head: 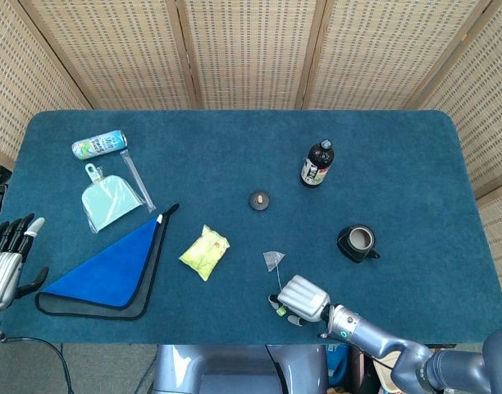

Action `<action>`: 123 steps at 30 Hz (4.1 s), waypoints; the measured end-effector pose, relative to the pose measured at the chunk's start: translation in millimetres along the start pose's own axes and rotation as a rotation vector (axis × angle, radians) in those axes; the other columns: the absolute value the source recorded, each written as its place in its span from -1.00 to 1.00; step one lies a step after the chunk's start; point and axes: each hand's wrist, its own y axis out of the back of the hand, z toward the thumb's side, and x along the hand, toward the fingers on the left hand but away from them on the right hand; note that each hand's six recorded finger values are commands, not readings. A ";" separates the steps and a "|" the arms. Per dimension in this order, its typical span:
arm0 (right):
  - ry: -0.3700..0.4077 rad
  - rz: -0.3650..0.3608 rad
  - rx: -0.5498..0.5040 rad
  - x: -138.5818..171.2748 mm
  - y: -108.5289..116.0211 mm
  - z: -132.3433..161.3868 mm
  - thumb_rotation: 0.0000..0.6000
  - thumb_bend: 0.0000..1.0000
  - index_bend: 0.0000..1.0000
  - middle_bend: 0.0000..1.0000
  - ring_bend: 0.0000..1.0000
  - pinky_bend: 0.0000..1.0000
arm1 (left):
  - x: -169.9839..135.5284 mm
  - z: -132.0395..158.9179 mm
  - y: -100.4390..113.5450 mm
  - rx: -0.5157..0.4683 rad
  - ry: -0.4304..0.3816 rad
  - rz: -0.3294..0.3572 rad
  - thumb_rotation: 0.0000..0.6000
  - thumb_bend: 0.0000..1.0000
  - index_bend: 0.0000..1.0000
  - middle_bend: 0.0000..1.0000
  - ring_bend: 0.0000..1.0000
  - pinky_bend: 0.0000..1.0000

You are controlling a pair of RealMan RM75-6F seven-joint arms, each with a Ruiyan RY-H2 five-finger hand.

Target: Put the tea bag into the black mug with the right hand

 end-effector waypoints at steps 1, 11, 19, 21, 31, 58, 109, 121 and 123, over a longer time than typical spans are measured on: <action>0.000 0.000 -0.002 -0.1 -0.4 0.0 1.00 -0.09 -0.05 0.68 0.79 0.83 | -0.1 -0.2 0.1 0.000 0.000 0.000 1.00 -0.24 -1.00 -1.00 -1.00 -1.00; -0.003 -0.002 -0.011 -0.2 -3.3 -1.0 1.00 -0.05 -0.03 0.68 0.79 0.83 | 0.3 0.3 0.3 0.002 0.000 0.000 1.00 -0.25 -1.00 -1.00 -1.00 -1.00; -0.008 0.003 -0.015 0.2 -5.6 -2.6 1.00 -0.02 0.00 0.68 0.79 0.83 | 0.7 0.7 -0.1 0.002 -0.001 -0.001 1.00 -0.24 -1.00 -1.00 -1.00 -1.00; -0.009 0.004 -0.015 0.3 -6.0 -2.8 1.00 -0.02 0.00 0.68 0.79 0.83 | 0.7 0.6 0.0 0.002 -0.001 0.000 1.00 -0.24 -1.00 -1.00 -1.00 -1.00; -0.007 0.004 -0.020 0.1 -7.3 -2.0 1.00 0.03 0.02 0.68 0.79 0.83 | -0.3 0.0 0.1 0.002 0.001 0.000 1.00 -0.24 -1.00 -1.00 -1.00 -1.00; -0.014 -0.038 -0.029 3.8 3.7 -2.8 1.00 0.09 0.04 0.69 0.79 0.83 | -2.3 -3.3 0.0 -0.007 0.007 0.002 1.00 -0.25 -1.00 -1.00 -1.00 -1.00; -0.226 -0.429 -0.097 63.9 181.1 -85.7 1.00 0.10 0.04 0.69 0.79 0.83 | 1.4 9.3 -3.8 -0.009 -0.029 -0.023 1.00 -0.24 -1.00 -1.00 -1.00 -1.00; -0.343 -0.495 -0.101 89.6 205.9 -124.0 1.00 0.10 0.05 0.69 0.79 0.83 | 3.3 6.9 -6.1 -0.010 -0.023 -0.028 1.00 -0.24 -1.00 -1.00 -1.00 -1.00; -0.360 -0.499 -0.102 93.7 207.6 -129.8 1.00 0.10 0.05 0.69 0.79 0.83 | 3.8 7.0 -5.9 -0.009 -0.024 -0.028 1.00 -0.24 -1.00 -1.00 -1.00 -1.00</action>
